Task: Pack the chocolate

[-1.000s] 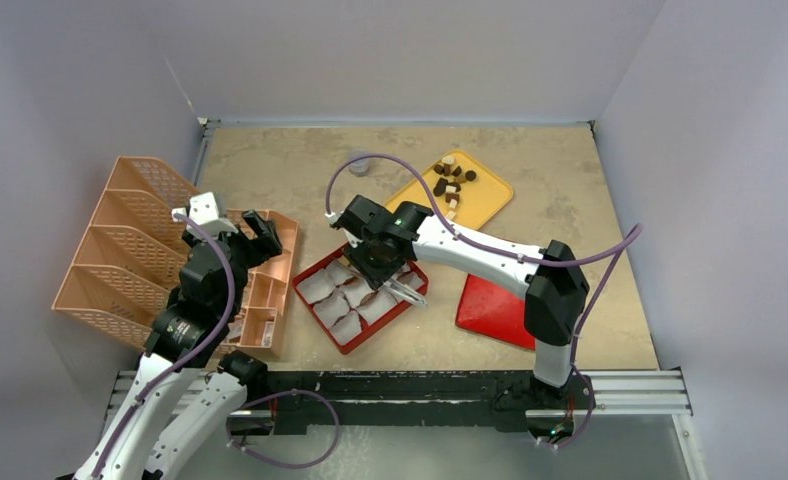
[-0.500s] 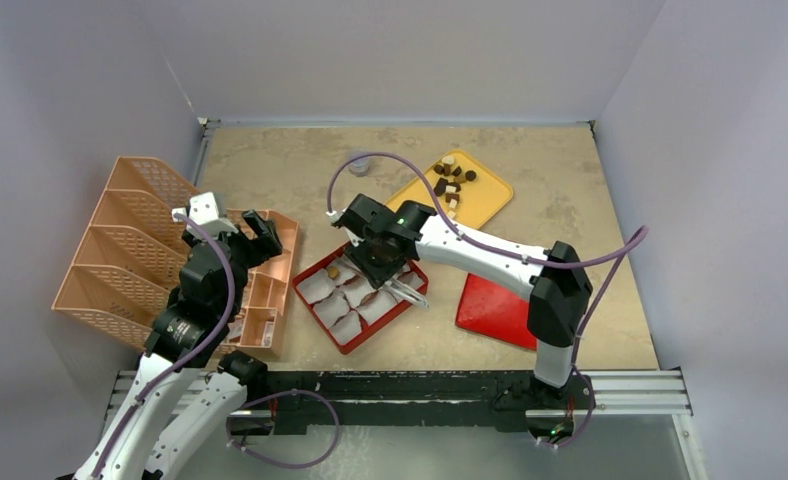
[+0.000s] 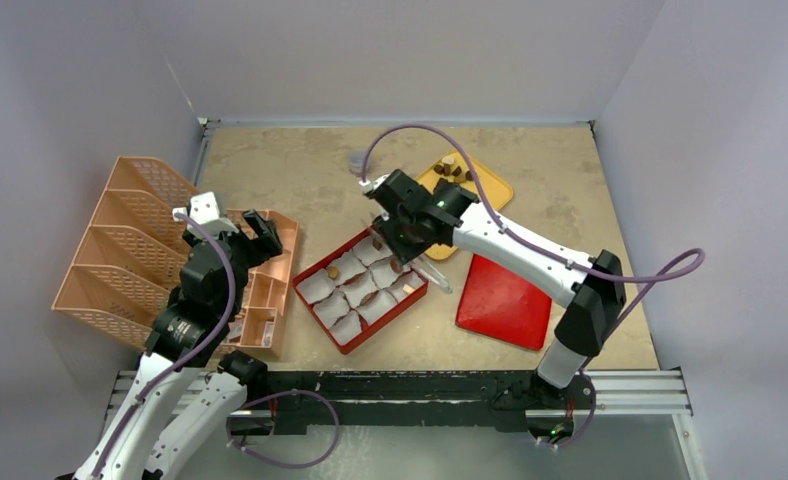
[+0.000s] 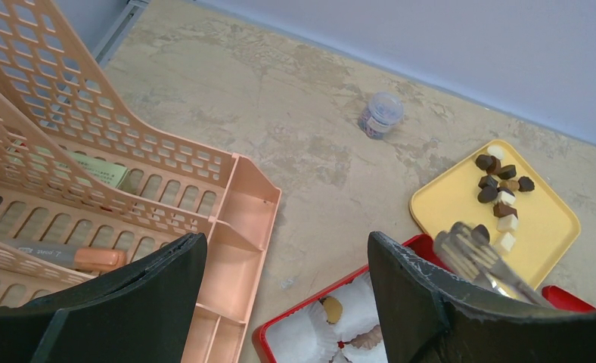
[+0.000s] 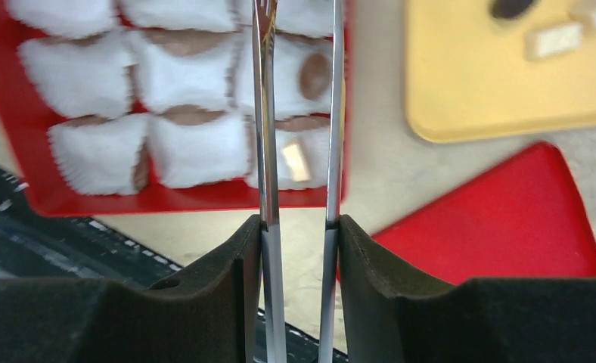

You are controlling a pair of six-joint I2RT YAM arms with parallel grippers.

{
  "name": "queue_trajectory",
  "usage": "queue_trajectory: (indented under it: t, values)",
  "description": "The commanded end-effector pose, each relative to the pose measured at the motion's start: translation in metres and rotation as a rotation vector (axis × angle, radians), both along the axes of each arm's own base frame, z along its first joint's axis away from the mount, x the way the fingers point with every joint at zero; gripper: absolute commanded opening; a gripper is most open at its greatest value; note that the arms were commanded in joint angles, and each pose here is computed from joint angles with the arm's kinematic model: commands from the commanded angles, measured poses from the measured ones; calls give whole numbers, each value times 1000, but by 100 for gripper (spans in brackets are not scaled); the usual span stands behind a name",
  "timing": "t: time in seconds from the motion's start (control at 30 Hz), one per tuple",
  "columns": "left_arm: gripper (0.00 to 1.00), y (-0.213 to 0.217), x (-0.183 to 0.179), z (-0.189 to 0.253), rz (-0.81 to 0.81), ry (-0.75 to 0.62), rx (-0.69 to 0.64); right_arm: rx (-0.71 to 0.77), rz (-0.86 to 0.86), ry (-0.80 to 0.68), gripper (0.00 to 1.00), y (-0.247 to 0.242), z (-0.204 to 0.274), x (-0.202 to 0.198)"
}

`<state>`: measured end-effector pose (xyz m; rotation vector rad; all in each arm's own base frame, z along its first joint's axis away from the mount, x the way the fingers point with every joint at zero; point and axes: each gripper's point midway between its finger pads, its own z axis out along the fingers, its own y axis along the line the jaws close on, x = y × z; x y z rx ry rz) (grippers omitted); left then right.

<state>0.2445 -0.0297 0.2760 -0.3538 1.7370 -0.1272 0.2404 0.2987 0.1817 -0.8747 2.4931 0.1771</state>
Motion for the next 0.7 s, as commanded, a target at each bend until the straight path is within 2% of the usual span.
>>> queue_trajectory:
  t: [0.0, 0.2, 0.67]
  values:
    - [77, -2, 3, 8, -7, -27, -14, -40, -136, -62, 40, -53, 12, 29]
    - [77, -2, 3, 9, -6, -32, -14, -64, -218, -46, 42, -91, -5, 53]
    - [77, -2, 3, 7, -10, -23, -9, -31, -276, 28, 45, -114, -45, 86]
